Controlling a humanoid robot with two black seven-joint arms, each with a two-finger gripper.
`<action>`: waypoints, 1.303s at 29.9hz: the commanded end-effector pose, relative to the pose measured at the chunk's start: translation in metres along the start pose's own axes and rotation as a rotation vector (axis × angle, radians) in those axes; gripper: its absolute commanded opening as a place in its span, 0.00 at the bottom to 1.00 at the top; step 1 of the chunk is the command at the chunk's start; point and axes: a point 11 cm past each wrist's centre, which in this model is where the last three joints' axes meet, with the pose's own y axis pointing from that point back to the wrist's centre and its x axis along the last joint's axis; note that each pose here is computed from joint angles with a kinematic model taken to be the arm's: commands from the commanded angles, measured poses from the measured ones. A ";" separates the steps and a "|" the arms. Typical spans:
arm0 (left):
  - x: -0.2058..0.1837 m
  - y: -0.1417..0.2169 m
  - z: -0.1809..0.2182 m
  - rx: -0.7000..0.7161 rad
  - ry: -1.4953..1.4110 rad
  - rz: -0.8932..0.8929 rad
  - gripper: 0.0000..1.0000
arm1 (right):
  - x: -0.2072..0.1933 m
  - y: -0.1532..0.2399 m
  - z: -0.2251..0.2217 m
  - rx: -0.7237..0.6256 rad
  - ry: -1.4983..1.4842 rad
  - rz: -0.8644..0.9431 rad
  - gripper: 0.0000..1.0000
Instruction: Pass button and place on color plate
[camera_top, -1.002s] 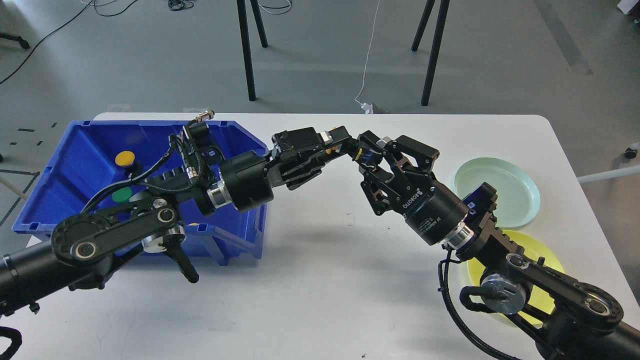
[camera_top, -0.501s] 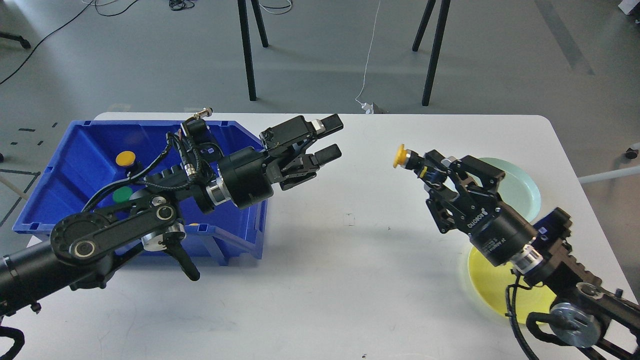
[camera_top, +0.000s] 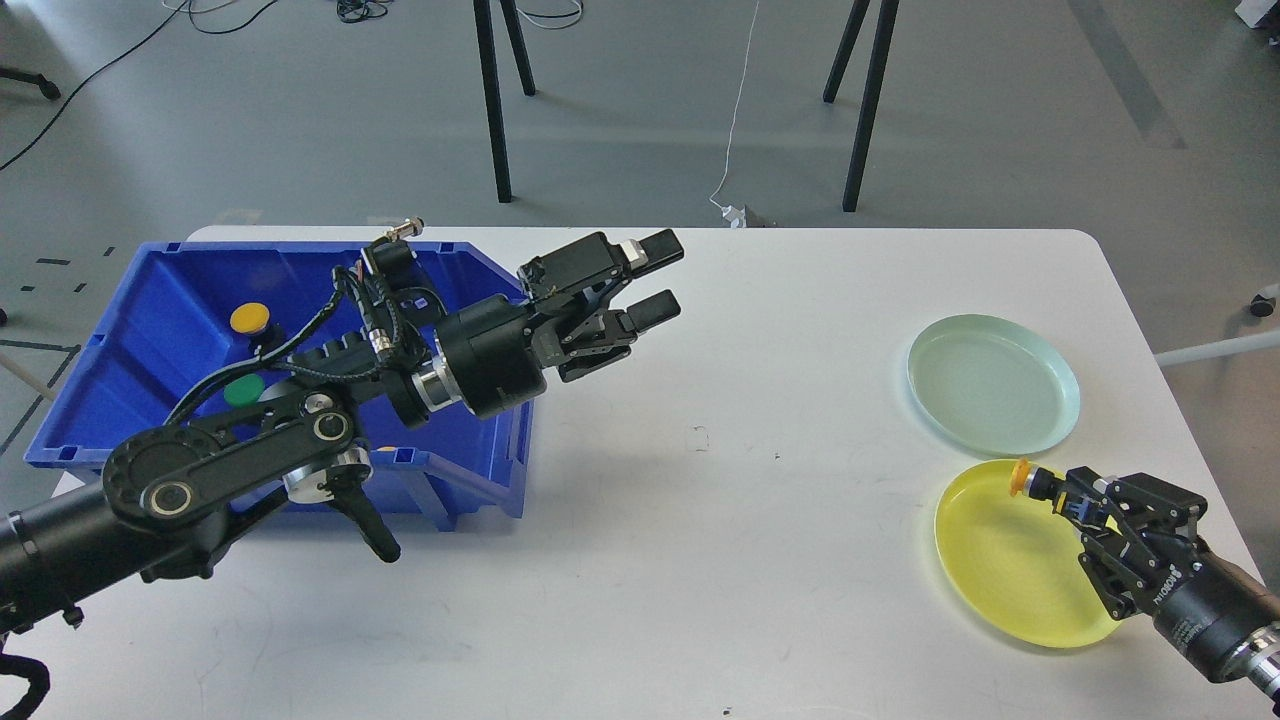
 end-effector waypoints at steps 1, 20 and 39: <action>0.000 0.000 0.000 0.000 -0.001 0.001 0.91 | 0.005 0.003 0.006 -0.017 0.000 0.015 0.30; -0.001 -0.001 -0.001 -0.001 0.002 0.001 0.93 | -0.005 0.020 0.028 -0.078 -0.065 -0.002 0.87; 0.103 0.174 0.056 0.416 -0.448 0.130 0.97 | 0.012 -0.021 -0.086 0.320 -0.346 -0.124 0.96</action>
